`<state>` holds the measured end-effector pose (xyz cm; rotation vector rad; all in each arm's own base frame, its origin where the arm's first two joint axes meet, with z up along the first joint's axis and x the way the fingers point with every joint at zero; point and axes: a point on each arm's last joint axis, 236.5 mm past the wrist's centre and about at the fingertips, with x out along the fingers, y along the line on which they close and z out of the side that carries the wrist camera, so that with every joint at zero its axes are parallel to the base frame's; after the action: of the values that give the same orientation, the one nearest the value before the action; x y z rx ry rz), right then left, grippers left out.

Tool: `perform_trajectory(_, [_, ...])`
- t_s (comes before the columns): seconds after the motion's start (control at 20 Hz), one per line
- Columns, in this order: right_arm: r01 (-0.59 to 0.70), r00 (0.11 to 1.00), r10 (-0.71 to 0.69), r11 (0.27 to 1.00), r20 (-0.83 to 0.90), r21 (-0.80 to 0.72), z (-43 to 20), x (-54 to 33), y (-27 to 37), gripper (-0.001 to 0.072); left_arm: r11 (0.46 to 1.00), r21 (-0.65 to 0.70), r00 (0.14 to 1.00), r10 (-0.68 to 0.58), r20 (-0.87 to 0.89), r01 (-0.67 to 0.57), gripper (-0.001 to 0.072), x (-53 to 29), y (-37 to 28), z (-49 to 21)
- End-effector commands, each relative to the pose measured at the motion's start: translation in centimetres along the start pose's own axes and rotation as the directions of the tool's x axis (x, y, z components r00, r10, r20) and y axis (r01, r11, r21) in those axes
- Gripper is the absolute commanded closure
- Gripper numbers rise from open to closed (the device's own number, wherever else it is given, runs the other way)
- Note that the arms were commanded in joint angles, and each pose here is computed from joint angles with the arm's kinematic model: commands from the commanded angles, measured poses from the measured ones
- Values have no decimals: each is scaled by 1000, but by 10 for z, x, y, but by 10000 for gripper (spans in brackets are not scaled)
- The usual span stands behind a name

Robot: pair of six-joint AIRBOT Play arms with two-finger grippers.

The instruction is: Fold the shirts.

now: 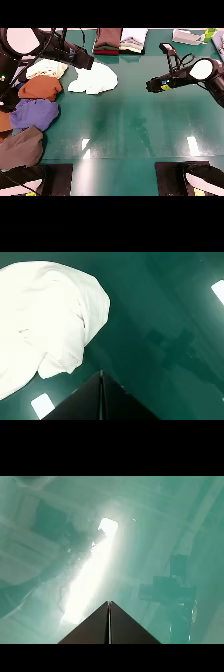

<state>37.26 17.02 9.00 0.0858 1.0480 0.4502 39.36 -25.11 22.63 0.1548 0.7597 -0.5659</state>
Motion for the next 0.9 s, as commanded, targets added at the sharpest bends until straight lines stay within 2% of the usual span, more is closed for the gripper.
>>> perform_trajectory(0.0, [-1,1000,1,1000,1,1,0,0,0,697,1000,1,1000,0,-1,0,681,0,0,0])
perform_trajectory(0.45, [7,1000,-7,1000,-13,15,-15,11,-6,697,1000,-2,1000,-6,11,6,682,0,-2,3])
perform_trajectory(0.6, [10,999,-11,1000,46,15,-1,10,-7,697,1000,9,997,27,76,-28,679,0,7,18])
perform_trajectory(0.65, [10,998,-11,1000,64,15,3,10,-7,697,997,23,993,69,93,-72,491,1,17,22])
perform_trajectory(0.7, [12,995,-14,1000,96,14,11,8,-7,697,992,7,988,127,92,-128,183,5,33,23])
perform_trajectory(0.75, [12,995,-13,1000,100,11,14,5,-6,697,985,-29,983,172,58,-171,132,16,52,16])
perform_trajectory(0.85, [9,993,-10,1000,122,5,25,-6,-3,697,975,-95,978,197,-70,-203,132,49,83,-14])
